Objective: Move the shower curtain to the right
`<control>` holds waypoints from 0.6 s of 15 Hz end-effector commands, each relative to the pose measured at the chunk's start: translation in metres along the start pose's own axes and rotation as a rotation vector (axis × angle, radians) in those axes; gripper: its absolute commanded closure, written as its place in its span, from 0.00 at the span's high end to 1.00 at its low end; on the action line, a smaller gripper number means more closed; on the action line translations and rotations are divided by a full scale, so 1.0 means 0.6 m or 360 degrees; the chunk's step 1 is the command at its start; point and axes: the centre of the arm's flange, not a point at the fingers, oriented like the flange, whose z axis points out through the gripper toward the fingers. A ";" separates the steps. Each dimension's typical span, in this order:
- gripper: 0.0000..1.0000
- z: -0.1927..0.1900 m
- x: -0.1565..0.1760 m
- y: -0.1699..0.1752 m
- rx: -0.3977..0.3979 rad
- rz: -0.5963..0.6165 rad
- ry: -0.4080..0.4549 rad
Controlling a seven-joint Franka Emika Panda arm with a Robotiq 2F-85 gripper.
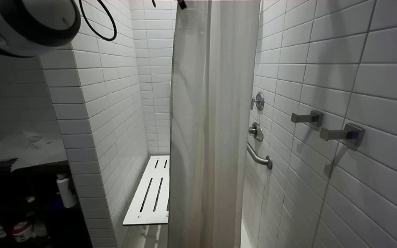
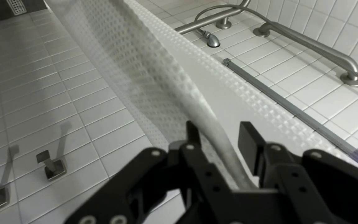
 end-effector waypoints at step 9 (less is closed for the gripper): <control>0.98 0.102 -0.136 -0.040 0.0062 -0.0518 -0.0277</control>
